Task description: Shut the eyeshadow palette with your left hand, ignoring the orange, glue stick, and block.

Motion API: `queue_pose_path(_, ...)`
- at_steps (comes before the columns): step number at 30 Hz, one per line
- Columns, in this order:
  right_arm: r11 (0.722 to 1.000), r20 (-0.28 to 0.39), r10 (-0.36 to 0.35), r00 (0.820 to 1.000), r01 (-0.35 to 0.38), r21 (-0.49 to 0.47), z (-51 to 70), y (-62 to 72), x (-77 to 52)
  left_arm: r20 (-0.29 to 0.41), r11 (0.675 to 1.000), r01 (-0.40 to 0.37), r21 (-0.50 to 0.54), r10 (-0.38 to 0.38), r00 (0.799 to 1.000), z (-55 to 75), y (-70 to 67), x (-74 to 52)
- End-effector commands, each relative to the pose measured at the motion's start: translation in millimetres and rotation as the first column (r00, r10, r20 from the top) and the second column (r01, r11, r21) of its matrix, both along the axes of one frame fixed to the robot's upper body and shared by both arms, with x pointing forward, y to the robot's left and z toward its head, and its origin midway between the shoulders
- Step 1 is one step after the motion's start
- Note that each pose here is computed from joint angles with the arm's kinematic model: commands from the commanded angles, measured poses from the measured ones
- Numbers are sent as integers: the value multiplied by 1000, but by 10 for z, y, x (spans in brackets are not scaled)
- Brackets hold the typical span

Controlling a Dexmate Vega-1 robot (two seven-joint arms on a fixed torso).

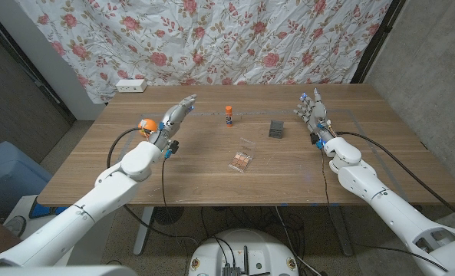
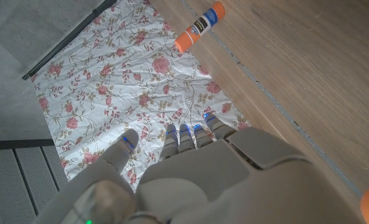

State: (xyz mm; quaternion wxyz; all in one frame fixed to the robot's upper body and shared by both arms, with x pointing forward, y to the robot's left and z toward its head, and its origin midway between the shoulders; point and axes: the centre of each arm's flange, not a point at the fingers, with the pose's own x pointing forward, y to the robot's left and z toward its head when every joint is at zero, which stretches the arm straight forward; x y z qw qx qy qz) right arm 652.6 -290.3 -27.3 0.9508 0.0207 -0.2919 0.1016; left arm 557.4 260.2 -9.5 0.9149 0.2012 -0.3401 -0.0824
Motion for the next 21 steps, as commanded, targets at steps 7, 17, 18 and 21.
queue_pose_path(7,1000,0,0,1000,0,0,-1,-1,0,85,977,-61,203,44,995,131,-309,-284)
queue_pose_path(17,1000,0,0,1000,0,0,-1,-1,1,139,944,-144,297,106,984,261,-509,-428)
queue_pose_path(18,1000,0,0,1000,0,0,-1,-1,1,143,942,-146,303,106,984,277,-539,-445)
queue_pose_path(21,1000,0,0,1000,0,0,-1,-2,1,154,930,-151,335,104,983,332,-642,-495)
